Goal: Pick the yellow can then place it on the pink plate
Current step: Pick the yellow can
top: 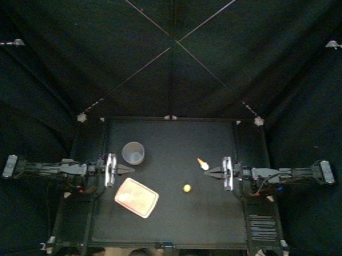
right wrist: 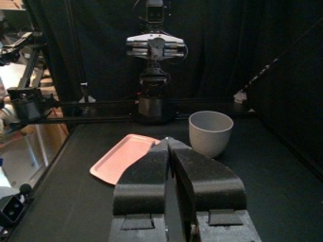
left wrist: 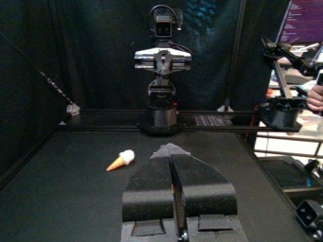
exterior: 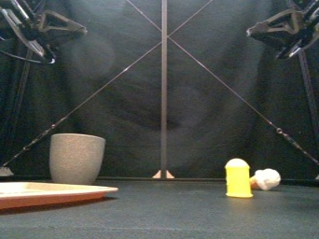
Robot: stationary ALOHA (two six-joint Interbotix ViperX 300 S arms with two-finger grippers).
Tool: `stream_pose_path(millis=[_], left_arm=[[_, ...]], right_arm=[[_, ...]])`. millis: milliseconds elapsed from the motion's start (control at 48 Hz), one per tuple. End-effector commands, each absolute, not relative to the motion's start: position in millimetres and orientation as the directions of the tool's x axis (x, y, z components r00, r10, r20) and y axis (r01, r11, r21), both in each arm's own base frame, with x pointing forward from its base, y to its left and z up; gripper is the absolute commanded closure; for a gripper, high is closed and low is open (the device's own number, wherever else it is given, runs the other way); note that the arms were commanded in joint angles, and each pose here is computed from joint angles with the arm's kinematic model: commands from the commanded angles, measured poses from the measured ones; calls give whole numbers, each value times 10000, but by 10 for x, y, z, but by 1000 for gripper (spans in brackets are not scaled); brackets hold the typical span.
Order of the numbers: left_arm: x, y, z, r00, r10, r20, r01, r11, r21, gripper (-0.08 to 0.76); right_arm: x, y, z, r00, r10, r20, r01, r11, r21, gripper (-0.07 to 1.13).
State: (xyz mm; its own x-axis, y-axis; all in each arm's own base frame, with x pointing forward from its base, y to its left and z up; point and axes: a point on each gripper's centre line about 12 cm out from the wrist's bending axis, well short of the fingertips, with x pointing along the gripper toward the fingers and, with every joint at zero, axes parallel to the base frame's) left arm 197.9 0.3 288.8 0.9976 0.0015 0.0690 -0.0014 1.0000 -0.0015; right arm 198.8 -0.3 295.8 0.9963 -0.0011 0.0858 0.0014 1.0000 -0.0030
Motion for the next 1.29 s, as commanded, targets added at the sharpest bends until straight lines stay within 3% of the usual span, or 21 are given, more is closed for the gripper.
stream_pose_path(millis=[21,104,229,375,562,708,833,938,1104,1292], left_arm=[[1996,8,2802,9998,80,198,-71,9990,-434,721],[1987,16,2746,9999,160,24,-157,9968,-788,719],[1981,28,2714,9997,248,-59,-253,9943,-1037,703],[1986,27,2724,9997,237,-43,-240,9951,-962,703],[1988,15,2752,9999,144,40,-141,9977,-668,701],[1991,13,2750,9999,121,27,-119,9987,-504,700],[1987,27,2748,9998,198,42,-195,9979,-625,698],[1987,45,2748,9995,307,38,-303,9966,-772,698],[1988,67,2760,9991,422,69,-415,9960,-787,696],[1987,132,2761,9972,746,84,-737,9942,-787,696]], right_arm=[[2035,-9,2796,9997,-52,245,48,9999,166,985],[2069,-16,2550,9973,-112,-722,145,9988,457,985],[2161,-13,2163,9734,-202,-2282,600,9838,1689,985],[2278,41,1851,9326,-97,-3609,1129,9574,2660,985],[2416,155,1498,8766,215,-4808,1097,9638,2430,981],[2553,207,1386,8501,320,-5257,1032,9687,2259,938],[2607,212,1364,8429,322,-5372,1070,9683,2258,737],[2607,186,1394,8472,174,-5310,1403,9566,2552,425],[2585,153,1420,8517,-41,-5240,1859,9373,2948,8],[2629,146,1394,8427,-81,-5383,1963,9357,2932,10]])
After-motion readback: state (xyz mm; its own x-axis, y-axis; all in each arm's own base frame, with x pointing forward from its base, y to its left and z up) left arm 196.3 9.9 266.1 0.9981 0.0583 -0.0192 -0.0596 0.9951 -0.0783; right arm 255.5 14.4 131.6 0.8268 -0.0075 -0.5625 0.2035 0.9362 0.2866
